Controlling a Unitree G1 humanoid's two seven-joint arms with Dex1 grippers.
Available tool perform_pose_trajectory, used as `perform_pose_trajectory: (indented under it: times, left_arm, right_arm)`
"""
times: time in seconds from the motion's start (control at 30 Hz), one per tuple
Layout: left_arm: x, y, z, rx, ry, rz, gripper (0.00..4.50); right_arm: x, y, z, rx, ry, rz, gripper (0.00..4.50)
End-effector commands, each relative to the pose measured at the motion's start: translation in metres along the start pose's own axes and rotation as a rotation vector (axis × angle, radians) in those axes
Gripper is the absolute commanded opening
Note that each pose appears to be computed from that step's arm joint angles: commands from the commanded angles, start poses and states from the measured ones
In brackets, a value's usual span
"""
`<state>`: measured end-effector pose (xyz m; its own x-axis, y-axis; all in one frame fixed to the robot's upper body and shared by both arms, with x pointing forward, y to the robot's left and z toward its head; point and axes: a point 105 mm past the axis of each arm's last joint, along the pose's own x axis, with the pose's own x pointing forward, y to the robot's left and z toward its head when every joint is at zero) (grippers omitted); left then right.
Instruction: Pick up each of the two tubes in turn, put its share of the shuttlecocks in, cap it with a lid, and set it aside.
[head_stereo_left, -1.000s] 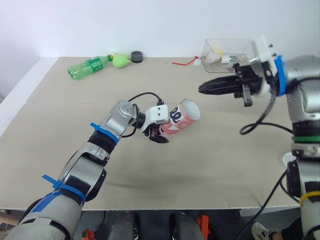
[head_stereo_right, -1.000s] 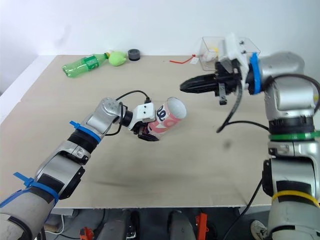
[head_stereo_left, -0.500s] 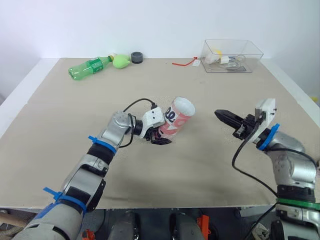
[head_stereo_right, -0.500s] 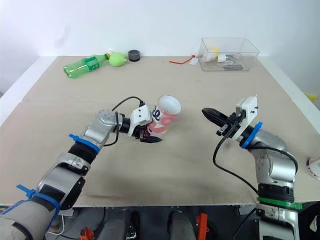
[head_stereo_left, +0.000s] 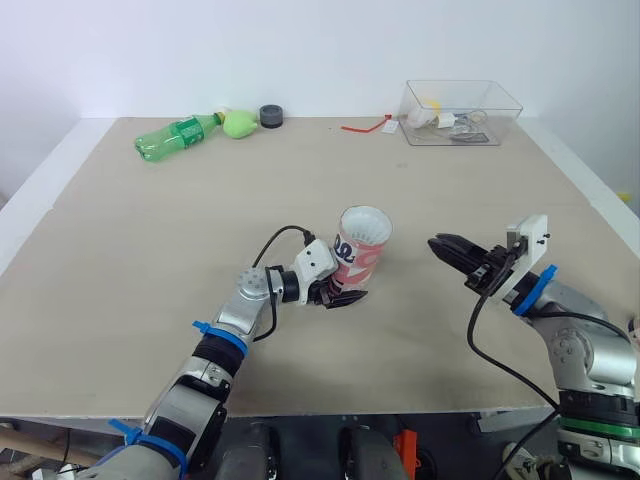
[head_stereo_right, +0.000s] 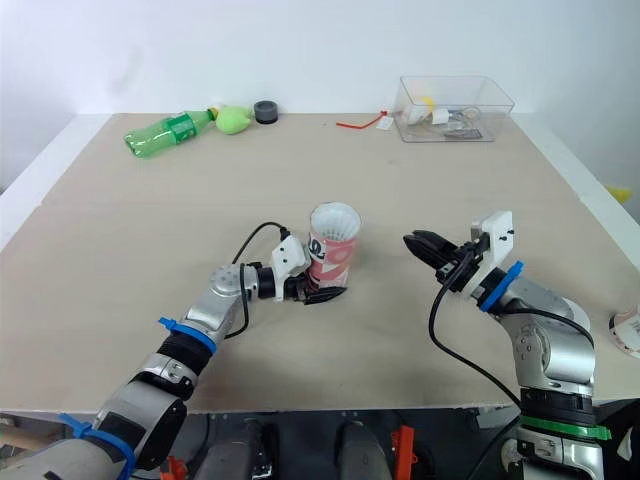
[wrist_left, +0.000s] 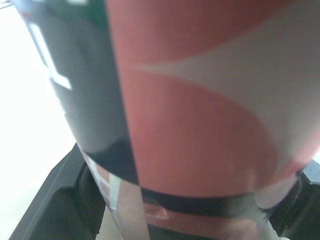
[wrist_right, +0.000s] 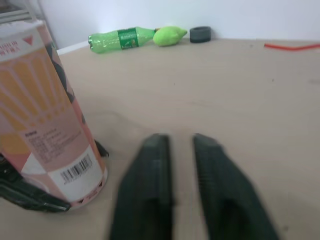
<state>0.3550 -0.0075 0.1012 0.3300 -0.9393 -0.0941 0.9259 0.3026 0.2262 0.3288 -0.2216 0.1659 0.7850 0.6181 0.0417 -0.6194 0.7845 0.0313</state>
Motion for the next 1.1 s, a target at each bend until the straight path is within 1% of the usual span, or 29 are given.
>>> perform_pose_trajectory:
  times: [0.03, 0.07, 0.1, 0.13, 0.2, 0.33, 0.43, 0.5, 0.57, 0.7, 0.77, 0.9, 1.0, 1.1]
  left_arm:
    - [0.003, -0.004, 0.011, 0.024, -0.048, 0.009, 3.65]
    - [0.003, -0.006, 0.010, 0.016, -0.051, 0.007, 3.65]
    - [0.003, -0.008, 0.010, 0.015, -0.055, 0.004, 3.65]
    - [0.002, -0.010, 0.010, 0.009, -0.058, -0.004, 3.65]
    - [0.001, -0.015, 0.010, -0.005, -0.066, -0.031, 3.65]
    - [-0.003, -0.023, 0.009, 0.012, -0.051, -0.110, 3.65]
    - [-0.003, -0.024, 0.014, 0.010, -0.058, -0.143, 3.65]
    - [-0.001, -0.024, 0.016, 0.012, -0.061, -0.149, 3.65]
    - [0.002, -0.026, 0.018, 0.011, -0.064, -0.160, 3.65]
    - [0.007, -0.034, 0.017, 0.010, -0.063, -0.182, 3.65]
    - [0.010, -0.038, 0.017, 0.002, -0.069, -0.192, 3.65]
    - [0.014, -0.044, 0.018, -0.008, -0.080, -0.207, 3.65]
    - [0.016, -0.047, 0.019, -0.011, -0.086, -0.210, 3.65]
    - [0.017, -0.049, 0.020, -0.015, -0.096, -0.213, 3.65]
  right_arm:
    - [-0.008, -0.004, 0.021, -0.022, -0.054, -0.032, 2.81]
    - [-0.009, -0.006, 0.021, -0.030, -0.050, -0.046, 2.95]
    - [-0.012, -0.011, 0.021, -0.029, -0.038, -0.073, 3.44]
    - [-0.015, -0.014, 0.020, -0.032, -0.027, -0.093, 3.82]
    - [-0.021, -0.019, 0.023, -0.044, -0.010, -0.141, 4.46]
    - [-0.038, -0.030, 0.031, -0.069, 0.078, -0.225, 4.46]
    - [-0.049, -0.028, 0.042, -0.034, 0.118, -0.205, 4.46]
    - [-0.059, -0.030, 0.043, -0.017, 0.156, -0.211, 4.46]
    - [-0.081, -0.040, 0.036, -0.056, 0.260, -0.257, 4.46]
    - [-0.115, -0.044, 0.021, -0.153, 0.509, -0.237, 4.46]
    - [-0.132, -0.050, 0.017, -0.160, 0.620, -0.257, 4.46]
    - [-0.151, -0.066, 0.017, -0.155, 0.713, -0.307, 4.46]
    - [-0.156, -0.073, 0.018, -0.159, 0.749, -0.317, 4.46]
    - [-0.160, -0.079, 0.012, -0.122, 0.789, -0.313, 4.46]
